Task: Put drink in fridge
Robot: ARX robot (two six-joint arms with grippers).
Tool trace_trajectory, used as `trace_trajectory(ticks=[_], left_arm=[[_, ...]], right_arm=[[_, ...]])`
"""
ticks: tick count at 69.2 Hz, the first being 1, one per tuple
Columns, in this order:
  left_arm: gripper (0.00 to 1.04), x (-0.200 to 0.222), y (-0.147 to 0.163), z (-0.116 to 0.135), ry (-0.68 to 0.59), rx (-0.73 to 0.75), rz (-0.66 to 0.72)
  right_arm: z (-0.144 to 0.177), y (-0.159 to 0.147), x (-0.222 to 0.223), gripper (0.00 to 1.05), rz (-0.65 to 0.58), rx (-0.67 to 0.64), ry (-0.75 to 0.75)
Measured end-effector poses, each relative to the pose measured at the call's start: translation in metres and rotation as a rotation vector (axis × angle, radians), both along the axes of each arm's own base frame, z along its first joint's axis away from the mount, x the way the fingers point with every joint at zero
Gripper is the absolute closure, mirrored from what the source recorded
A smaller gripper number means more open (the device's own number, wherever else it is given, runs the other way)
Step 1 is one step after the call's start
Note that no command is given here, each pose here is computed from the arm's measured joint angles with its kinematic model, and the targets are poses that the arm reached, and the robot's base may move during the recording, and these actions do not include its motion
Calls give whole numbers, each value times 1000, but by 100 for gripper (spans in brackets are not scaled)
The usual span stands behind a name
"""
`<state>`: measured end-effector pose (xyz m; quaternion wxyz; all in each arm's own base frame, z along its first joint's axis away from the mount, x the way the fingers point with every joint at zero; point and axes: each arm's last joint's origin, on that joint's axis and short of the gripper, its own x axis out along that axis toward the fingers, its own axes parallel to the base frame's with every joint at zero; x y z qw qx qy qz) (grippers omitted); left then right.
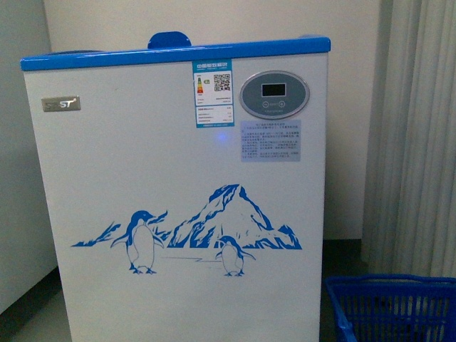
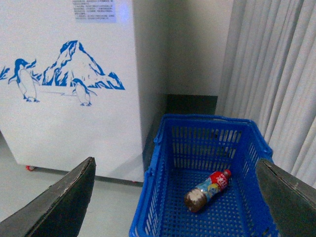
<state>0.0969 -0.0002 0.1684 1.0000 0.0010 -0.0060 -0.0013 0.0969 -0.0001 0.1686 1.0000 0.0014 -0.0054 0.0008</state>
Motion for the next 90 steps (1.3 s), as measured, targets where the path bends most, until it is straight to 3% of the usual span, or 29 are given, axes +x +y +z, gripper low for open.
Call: trace_trajectory(ticks=[64,67,71,74,80,90], left_arm=[[8,0,0,0,1,0,0],[8,0,0,0,1,0,0],[8,0,0,0,1,0,-1],[8,0,0,0,1,0,0],[8,0,0,0,1,0,0],[8,0,0,0,1,0,0]], right_arm=[[0,0,0,8,-6,3,5],[-2,-1,1,8,-96,34,138],[-1,-11,9,8,-334,71,452],[-6,-23,25,8,-451,111,601],[-25,-54,70,8,-593,224,750],[-79,-81,134,8,-709,342,926]])
